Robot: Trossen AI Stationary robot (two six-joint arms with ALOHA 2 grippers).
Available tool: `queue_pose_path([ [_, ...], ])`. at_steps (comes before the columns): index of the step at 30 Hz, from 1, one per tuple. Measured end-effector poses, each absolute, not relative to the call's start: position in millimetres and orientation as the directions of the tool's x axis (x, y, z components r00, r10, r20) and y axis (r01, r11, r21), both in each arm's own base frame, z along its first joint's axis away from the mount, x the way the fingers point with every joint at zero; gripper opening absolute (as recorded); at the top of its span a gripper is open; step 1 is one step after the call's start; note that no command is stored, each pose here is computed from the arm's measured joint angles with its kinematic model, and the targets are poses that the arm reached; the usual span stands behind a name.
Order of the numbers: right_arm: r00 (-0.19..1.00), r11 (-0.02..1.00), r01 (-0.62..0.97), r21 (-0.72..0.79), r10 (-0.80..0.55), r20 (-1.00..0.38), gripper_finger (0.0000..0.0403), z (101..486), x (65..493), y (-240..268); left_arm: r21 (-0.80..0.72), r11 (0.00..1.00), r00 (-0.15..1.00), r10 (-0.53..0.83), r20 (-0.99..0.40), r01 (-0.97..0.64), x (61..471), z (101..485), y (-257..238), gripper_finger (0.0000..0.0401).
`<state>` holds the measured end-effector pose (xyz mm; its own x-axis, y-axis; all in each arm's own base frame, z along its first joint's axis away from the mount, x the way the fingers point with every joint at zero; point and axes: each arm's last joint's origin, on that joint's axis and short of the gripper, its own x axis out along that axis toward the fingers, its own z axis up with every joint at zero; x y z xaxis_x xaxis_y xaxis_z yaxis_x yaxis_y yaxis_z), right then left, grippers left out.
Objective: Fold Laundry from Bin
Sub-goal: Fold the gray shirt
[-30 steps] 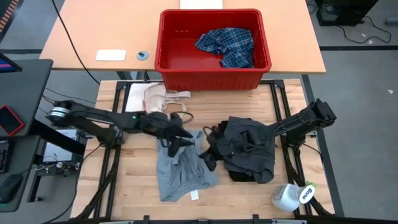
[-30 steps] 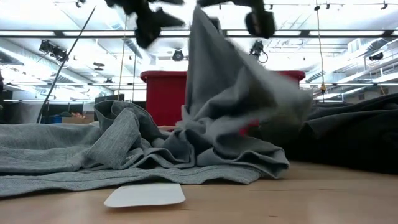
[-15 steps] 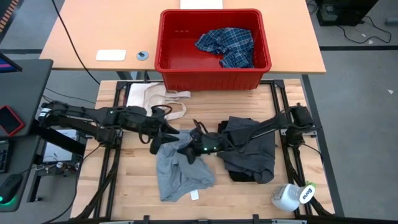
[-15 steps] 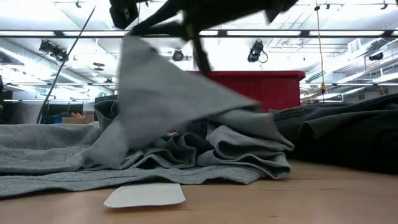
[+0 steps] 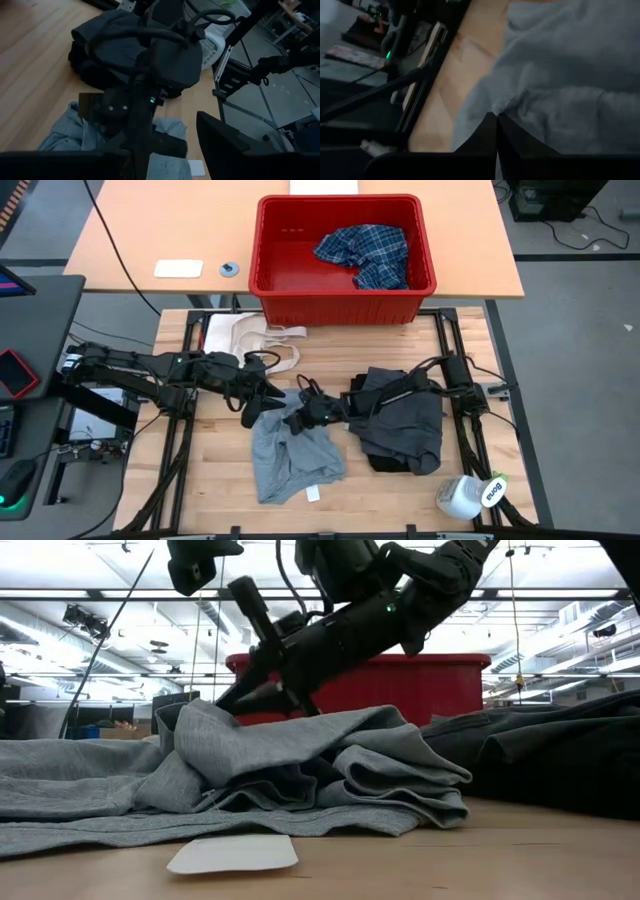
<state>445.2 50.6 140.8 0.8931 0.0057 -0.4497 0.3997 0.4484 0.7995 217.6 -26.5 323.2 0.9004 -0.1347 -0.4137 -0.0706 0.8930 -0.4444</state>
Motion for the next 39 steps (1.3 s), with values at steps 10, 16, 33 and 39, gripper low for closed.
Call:
queue_pose_path([
  [10,0.916,0.479,0.352,0.804,-0.001,-0.401,0.013,148.3,448.2,38.4,-0.444,0.893,0.9,-0.134,-0.414,-0.071,217.6,323.2,-26.5,0.0157],
  [16,0.925,0.497,0.312,0.81,0.036,-0.379,0.0239,165.4,446.2,24.2,-0.45,0.892,0.892,-0.164,-0.421,-0.049,217.0,322.5,-29.4,0.0157],
  [33,0.666,0.583,0.552,0.596,0.122,-0.736,0.0229,242.7,361.0,68.1,-0.332,0.941,0.709,-0.19,-0.679,-0.067,240.2,271.5,-67.8,0.0157],
  [39,0.569,0.583,0.589,0.559,0.192,-0.8,0.0229,220.3,353.7,112.0,-0.294,0.952,0.665,-0.17,-0.727,-0.079,281.1,227.9,-75.1,0.0157],
])
